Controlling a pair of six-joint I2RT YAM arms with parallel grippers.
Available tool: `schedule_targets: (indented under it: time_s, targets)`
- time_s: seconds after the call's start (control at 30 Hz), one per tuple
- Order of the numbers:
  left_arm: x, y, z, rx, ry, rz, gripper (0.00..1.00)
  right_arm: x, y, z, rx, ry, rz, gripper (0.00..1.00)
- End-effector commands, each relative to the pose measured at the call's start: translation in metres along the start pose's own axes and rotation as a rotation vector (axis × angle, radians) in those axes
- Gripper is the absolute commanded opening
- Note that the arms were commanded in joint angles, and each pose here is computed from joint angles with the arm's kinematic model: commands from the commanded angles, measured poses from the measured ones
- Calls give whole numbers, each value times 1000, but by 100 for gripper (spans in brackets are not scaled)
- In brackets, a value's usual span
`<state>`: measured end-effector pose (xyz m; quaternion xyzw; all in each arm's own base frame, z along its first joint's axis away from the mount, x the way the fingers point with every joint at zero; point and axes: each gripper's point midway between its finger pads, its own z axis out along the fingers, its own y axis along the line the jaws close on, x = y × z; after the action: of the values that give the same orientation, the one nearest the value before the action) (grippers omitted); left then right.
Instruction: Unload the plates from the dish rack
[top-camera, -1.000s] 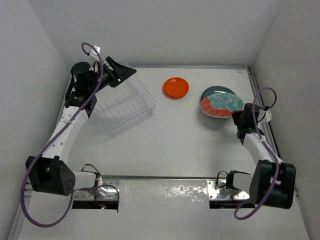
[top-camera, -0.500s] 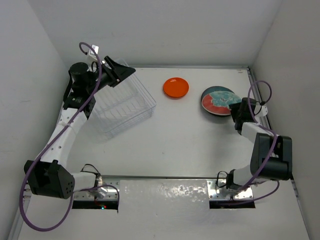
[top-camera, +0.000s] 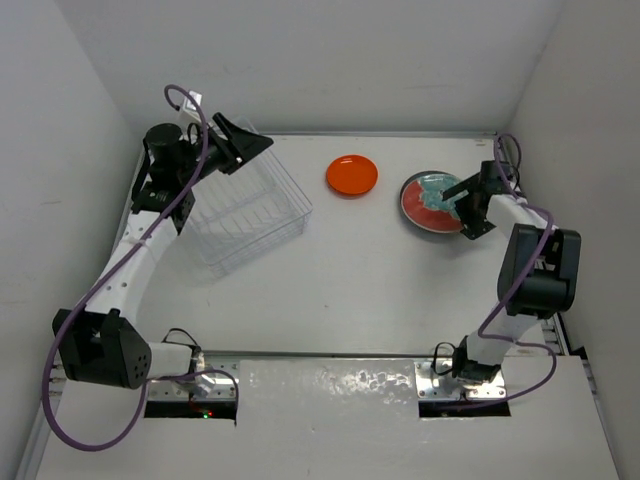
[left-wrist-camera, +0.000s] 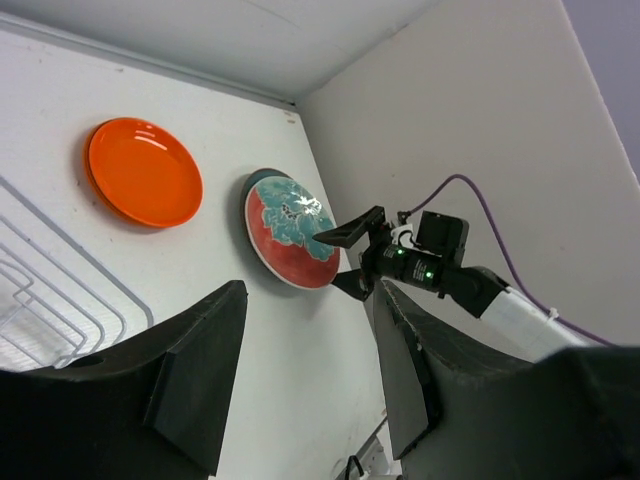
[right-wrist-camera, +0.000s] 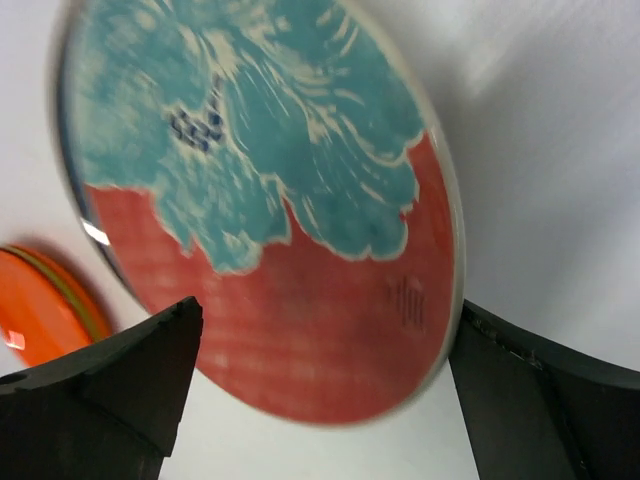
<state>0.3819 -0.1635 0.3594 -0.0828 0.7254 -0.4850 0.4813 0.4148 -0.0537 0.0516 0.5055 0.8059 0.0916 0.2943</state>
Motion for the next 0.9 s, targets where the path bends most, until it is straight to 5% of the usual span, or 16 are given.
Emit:
schedule_targets:
  time_s: [0.0, 0.17, 0.53, 0.87]
  targets:
    - [-16, -7, 4, 28, -33, 39, 50, 21, -9, -14, 81, 141, -153, 99]
    - [-13, 2, 10, 13, -20, 26, 50, 30, -20, -24, 201, 240, -318, 99]
    - [-10, 9, 14, 1, -10, 16, 50, 45, 9, -12, 118, 382, -301, 99]
    - [-15, -2, 7, 19, -28, 32, 50, 47, 22, -79, -105, 213, -418, 99]
